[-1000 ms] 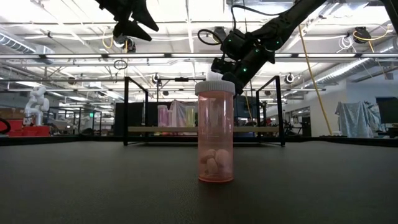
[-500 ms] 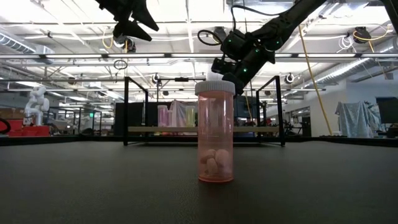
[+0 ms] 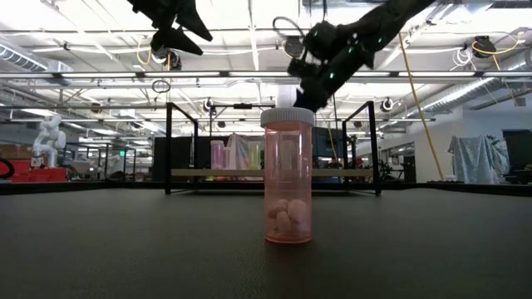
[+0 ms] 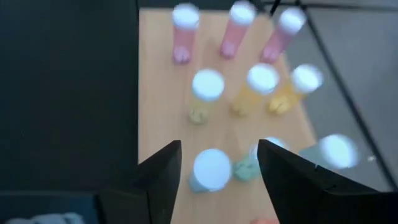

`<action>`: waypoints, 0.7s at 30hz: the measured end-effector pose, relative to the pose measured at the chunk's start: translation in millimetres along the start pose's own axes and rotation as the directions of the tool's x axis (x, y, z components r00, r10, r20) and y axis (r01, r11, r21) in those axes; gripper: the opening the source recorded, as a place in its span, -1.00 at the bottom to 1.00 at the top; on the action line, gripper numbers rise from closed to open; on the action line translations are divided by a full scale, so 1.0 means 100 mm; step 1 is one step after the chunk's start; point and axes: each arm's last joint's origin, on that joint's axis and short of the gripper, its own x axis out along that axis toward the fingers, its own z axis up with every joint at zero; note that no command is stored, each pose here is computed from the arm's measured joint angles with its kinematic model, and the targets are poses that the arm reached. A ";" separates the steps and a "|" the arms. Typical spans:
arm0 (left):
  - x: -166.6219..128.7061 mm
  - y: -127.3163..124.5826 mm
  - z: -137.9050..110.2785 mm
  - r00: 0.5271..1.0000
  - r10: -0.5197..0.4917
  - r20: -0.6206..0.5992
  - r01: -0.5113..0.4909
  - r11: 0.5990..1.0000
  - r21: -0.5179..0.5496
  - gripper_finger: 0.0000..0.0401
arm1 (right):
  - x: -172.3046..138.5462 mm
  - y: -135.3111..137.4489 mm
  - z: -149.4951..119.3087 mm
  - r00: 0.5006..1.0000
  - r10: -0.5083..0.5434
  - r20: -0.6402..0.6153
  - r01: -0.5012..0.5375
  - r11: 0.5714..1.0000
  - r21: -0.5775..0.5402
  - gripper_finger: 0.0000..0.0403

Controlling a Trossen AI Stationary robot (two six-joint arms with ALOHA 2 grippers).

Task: Pick and place medicine bottles onto shelf by color
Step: Put the orange pill bottle on the shelf aligned with the other orange pill bottles

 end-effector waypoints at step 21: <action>0.22 -1.22 -0.48 0.894 -0.384 -0.233 0.374 0.923 -0.085 0.26 | -1.14 0.97 0.50 0.956 0.192 0.220 -0.220 0.969 0.111 0.04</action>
